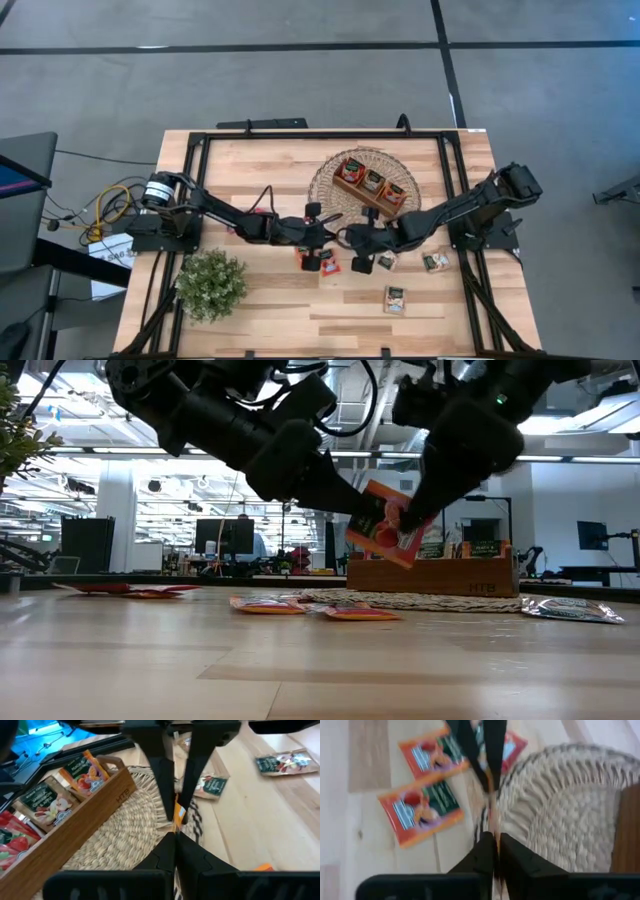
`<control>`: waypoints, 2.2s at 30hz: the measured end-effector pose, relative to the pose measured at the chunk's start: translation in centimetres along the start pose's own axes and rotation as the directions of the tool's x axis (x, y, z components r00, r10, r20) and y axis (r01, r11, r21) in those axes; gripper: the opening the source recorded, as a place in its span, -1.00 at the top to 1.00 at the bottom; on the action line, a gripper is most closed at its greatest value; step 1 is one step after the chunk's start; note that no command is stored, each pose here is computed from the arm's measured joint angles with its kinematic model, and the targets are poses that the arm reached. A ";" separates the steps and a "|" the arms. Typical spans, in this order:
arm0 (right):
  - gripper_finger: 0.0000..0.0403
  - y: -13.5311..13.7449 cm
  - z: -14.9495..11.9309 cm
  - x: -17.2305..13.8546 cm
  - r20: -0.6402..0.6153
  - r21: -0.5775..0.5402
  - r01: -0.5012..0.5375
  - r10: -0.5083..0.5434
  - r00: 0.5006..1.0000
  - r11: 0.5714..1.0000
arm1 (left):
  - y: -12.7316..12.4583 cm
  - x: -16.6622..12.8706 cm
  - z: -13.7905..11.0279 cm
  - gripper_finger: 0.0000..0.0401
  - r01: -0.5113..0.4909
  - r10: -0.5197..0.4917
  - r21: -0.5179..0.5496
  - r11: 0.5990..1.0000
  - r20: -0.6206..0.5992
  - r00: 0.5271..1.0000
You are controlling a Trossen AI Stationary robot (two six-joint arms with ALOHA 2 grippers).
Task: Pick & Place Tea
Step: Put the orange tea bag into the right section of the wooden organizer
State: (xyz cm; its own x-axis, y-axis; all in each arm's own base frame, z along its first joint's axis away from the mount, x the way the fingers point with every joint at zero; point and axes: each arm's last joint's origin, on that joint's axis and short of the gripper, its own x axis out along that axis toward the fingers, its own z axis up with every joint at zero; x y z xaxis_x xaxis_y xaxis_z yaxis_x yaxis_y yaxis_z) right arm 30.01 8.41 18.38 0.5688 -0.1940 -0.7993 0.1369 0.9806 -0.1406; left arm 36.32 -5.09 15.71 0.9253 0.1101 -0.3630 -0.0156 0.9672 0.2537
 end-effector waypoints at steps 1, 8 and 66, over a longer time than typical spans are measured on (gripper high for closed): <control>0.86 0.0 -0.1 0.0 -0.009 0.007 0.001 -0.001 1.000 1.000 | 0.0 0.0 0.0 1.00 -0.001 0.001 0.000 1.000 -0.001 1.000; 0.51 -0.1 -0.2 -0.3 -0.021 0.018 -0.006 0.006 1.000 1.000 | 0.0 0.0 -0.1 1.00 -0.007 0.007 0.005 1.000 -0.006 1.000; 1.00 -4.2 -15.6 -4.7 0.420 0.732 0.260 -0.719 0.554 0.629 | 1.7 -2.8 2.6 0.28 -0.202 0.211 0.087 0.976 -0.115 0.971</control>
State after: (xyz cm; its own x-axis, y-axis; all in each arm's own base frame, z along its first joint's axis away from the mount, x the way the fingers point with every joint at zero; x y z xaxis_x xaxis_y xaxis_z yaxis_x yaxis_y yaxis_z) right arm 14.09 5.68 13.59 0.5576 -0.8245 -0.0966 0.8283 0.5447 0.1313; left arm 34.68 -4.37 19.49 0.8512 0.3376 -0.4018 -0.1694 0.9014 0.3984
